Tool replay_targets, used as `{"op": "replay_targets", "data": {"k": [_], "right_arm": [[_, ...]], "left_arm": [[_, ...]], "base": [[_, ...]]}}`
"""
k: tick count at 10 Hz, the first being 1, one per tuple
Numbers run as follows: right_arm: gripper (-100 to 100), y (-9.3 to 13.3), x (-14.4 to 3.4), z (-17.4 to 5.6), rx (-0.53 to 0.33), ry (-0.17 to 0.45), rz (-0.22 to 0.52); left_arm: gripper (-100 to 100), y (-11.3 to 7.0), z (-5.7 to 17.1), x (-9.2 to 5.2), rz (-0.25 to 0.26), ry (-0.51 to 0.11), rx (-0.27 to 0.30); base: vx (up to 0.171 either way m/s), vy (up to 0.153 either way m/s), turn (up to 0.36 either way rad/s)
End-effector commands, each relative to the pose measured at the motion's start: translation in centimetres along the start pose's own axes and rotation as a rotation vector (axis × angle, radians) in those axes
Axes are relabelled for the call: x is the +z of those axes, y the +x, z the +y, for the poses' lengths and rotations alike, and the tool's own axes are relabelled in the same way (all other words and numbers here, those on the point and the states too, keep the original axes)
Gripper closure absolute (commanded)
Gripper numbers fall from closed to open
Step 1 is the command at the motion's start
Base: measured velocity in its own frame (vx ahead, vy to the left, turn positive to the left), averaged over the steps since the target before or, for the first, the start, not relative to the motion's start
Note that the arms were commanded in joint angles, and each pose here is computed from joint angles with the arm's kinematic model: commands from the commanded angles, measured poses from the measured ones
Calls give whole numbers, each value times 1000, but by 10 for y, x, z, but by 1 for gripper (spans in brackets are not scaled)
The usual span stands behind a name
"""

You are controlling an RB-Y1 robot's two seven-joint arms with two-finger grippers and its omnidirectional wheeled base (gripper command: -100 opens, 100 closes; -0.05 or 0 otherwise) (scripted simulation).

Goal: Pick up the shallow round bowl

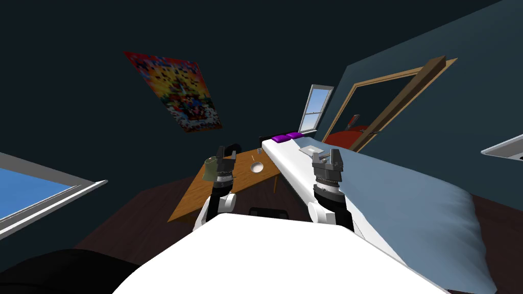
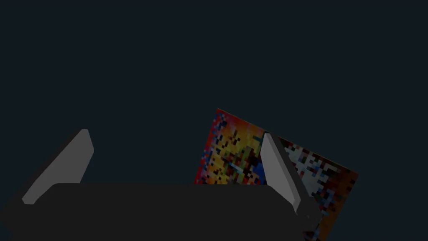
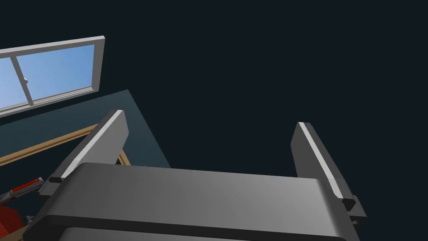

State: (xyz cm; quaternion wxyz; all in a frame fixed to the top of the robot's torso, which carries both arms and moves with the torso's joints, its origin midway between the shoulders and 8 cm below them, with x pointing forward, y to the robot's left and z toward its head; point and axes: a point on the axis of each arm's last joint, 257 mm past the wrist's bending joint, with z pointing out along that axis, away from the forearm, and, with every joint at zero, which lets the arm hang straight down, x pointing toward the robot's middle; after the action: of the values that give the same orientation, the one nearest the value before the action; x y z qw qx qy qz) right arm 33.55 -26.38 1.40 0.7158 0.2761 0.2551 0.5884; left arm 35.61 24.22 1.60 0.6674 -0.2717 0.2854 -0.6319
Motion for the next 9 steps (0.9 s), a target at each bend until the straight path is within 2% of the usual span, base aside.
{"op": "replay_targets", "data": {"k": [1,4,5,9], "right_arm": [[0,0,0,0,0,0,0],[0,0,0,0,0,0,0],[0,0,0,0,0,0,0],[0,0,0,0,0,0,0]], "left_arm": [[-100,5,12,2,37,-34,17],[-100,13,39,6,79,-109,41],[-100,13,40,6,79,-113,41],[-100,20,79,10,110,-219,67]], "base": [[-14,-1,-65],[-37,0,-80],[-27,-1,-26],[-32,-8,-72]]}}
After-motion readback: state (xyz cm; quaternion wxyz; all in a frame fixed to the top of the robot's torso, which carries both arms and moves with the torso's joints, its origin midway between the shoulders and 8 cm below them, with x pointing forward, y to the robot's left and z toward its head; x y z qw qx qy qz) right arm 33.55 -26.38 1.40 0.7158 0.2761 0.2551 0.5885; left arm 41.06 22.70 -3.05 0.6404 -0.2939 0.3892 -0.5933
